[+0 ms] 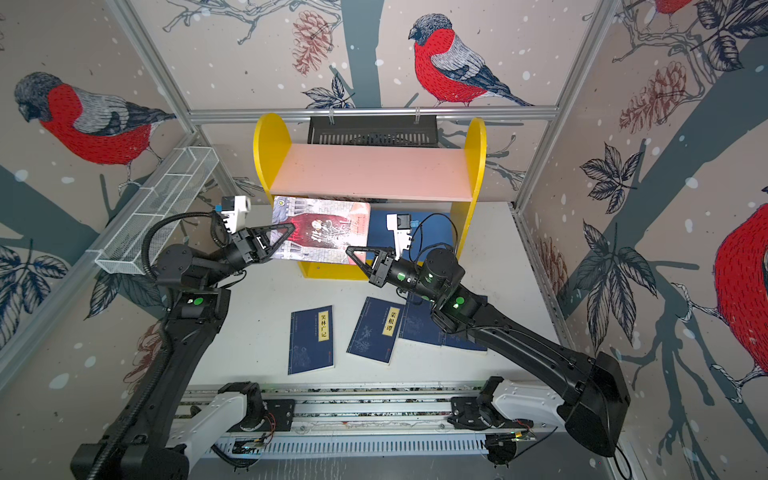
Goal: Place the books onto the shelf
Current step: 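Raise the Hamlet book with the right gripper onto the pink top shelf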
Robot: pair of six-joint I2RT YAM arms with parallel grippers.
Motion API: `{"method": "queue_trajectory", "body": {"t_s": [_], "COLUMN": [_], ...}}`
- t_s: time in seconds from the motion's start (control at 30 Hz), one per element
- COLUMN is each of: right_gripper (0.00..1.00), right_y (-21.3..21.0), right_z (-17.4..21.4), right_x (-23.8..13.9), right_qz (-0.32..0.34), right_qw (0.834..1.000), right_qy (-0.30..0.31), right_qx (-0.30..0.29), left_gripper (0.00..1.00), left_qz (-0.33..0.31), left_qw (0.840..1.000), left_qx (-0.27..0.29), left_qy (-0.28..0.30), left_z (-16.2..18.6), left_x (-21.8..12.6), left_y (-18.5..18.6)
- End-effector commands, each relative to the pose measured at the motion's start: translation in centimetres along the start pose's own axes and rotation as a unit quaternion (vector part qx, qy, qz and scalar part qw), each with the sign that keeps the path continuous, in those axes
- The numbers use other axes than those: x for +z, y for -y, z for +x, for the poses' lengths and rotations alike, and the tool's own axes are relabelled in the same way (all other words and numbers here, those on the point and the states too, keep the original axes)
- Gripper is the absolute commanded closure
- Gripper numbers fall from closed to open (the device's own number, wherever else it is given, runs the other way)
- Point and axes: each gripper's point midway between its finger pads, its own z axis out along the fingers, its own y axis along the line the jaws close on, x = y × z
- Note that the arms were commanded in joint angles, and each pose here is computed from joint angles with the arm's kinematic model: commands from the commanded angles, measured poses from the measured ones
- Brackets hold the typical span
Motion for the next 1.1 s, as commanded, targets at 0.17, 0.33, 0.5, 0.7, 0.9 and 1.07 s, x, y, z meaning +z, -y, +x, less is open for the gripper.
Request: {"method": "queue_trajectory", "body": {"t_s": [0.17, 0.33, 0.5, 0.7, 0.9, 1.07], "right_gripper": [1.0, 1.0, 1.0, 1.0, 1.0, 1.0], "right_y": [-0.4, 0.0, 0.4, 2.4, 2.4, 3.7], "right_z": [-3.6, -6.6, -9.2, -11.0, -12.7, -13.3], "right_x": [-0.3, -1.1, -0.2, 1.5, 3.1, 4.4], "right_qz": [0.025, 0.054, 0.096, 0.123, 0.109, 0.095], "right_qw": [0.999, 0.997, 0.995, 0.992, 0.993, 0.993], "right_qy": [0.036, 0.047, 0.025, 0.007, 0.005, -0.007], "right_qx": [-0.015, -0.018, -0.018, 0.02, 0.033, 0.068], "left_gripper": [0.3, 0.24, 0.25, 0.25, 0.26, 0.26], "left_qz": [-0.006, -0.033, -0.117, -0.108, -0.11, -0.098], "left_qw": [0.999, 0.995, 0.979, 0.973, 0.975, 0.98], "left_qx": [0.05, 0.087, 0.152, 0.188, 0.172, 0.152], "left_qy": [0.017, 0.039, 0.067, 0.08, 0.091, 0.086], "left_z": [-1.1, -3.0, -5.1, -5.6, -6.4, -6.4], "left_x": [-1.3, -2.6, -3.5, -3.5, -3.4, -3.2], "left_y": [0.8, 2.1, 2.5, 4.9, 4.5, 3.9]}}
